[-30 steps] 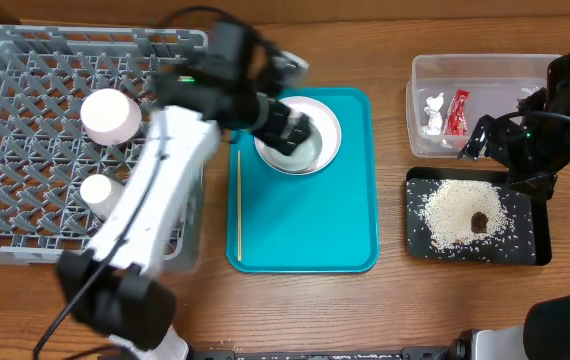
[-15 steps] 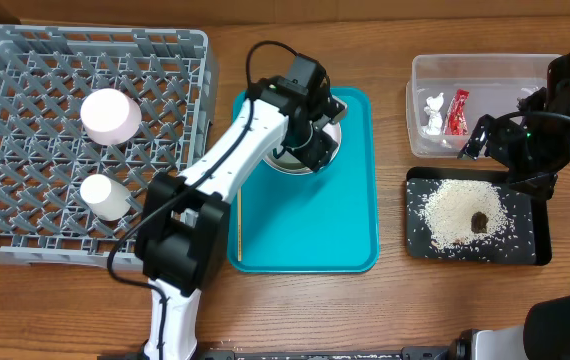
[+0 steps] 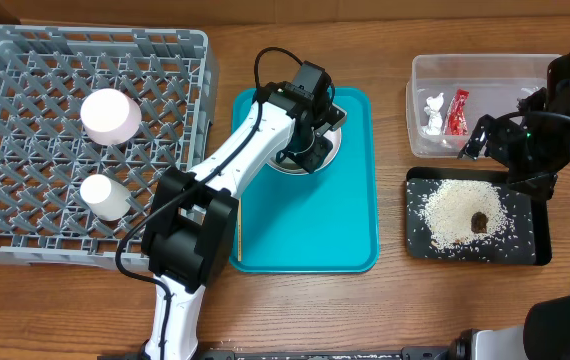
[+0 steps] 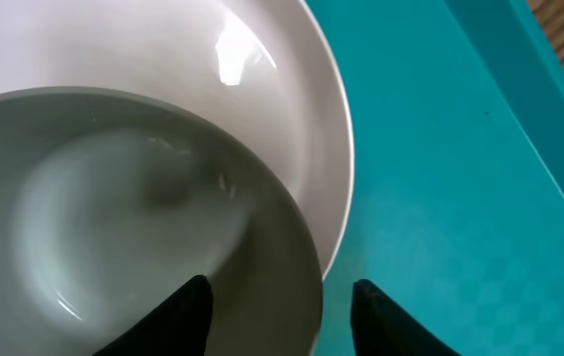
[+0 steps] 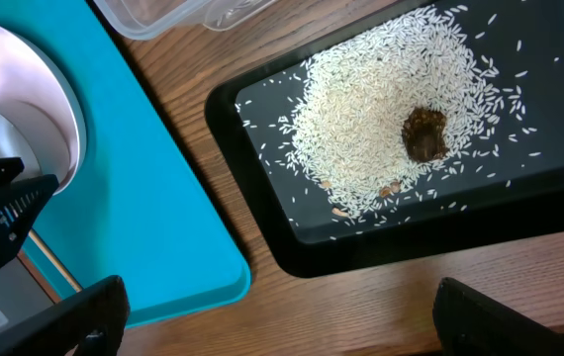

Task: Sort waste into correct bins and load items into the dishwasher
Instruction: 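Reach left gripper to the bowl on the plate and grip its rim, then carry the bowl with left gripper and place it in the dish rack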

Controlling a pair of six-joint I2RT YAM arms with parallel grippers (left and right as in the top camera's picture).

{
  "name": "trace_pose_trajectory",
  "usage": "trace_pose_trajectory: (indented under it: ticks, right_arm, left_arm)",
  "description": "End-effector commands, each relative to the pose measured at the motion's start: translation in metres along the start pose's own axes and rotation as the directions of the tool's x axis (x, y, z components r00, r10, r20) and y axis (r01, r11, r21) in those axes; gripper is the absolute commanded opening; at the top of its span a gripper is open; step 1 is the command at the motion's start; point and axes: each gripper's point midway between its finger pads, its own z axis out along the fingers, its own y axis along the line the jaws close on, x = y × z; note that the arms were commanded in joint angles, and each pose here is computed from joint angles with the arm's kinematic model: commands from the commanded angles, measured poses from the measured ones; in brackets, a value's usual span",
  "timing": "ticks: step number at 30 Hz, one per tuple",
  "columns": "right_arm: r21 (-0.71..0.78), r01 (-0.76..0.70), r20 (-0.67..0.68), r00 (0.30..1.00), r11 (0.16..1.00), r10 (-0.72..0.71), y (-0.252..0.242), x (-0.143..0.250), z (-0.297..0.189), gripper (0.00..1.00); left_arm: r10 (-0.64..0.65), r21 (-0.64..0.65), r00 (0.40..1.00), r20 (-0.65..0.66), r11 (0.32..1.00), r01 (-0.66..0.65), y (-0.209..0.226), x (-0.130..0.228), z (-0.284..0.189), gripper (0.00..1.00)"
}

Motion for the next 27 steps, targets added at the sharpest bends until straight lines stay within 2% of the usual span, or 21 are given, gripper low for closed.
trace_pose_trajectory:
  ticks: [1,10,15,19,25,27]
  right_arm:
    - [0.001,0.007,0.019,1.0,1.0,-0.007,0.0,-0.001,-0.005,1.0]
    - [0.001,0.007,0.019,1.0,1.0,-0.007,0.0,-0.001,-0.005,1.0]
    - [0.001,0.007,0.019,1.0,1.0,-0.007,0.0,-0.001,-0.005,1.0]
    - [0.002,0.006,0.016,1.0,1.0,-0.006,0.0,0.0,-0.005,1.0]
    - [0.003,0.005,0.012,1.0,1.0,-0.005,-0.001,0.001,-0.005,1.0]
    - [0.004,0.005,0.011,1.0,1.0,-0.005,-0.001,0.001,-0.005,1.0]
  left_arm:
    - [-0.014,-0.018,1.0,-0.026,1.0,0.013,-0.001,0.005,0.012,0.5]
    - [-0.021,-0.032,0.997,-0.068,0.999,0.019,-0.001,0.019,0.021,0.46]
    - [-0.022,-0.038,0.997,-0.076,0.999,0.019,0.0,0.022,0.022,0.41]
    - [-0.023,-0.035,0.996,-0.081,0.999,0.021,-0.001,0.023,0.022,0.31]
    - [-0.023,-0.035,0.997,-0.08,0.999,0.02,-0.001,0.023,0.022,0.04]
    - [-0.023,-0.036,0.997,-0.075,0.999,0.02,-0.001,0.021,0.02,0.04]
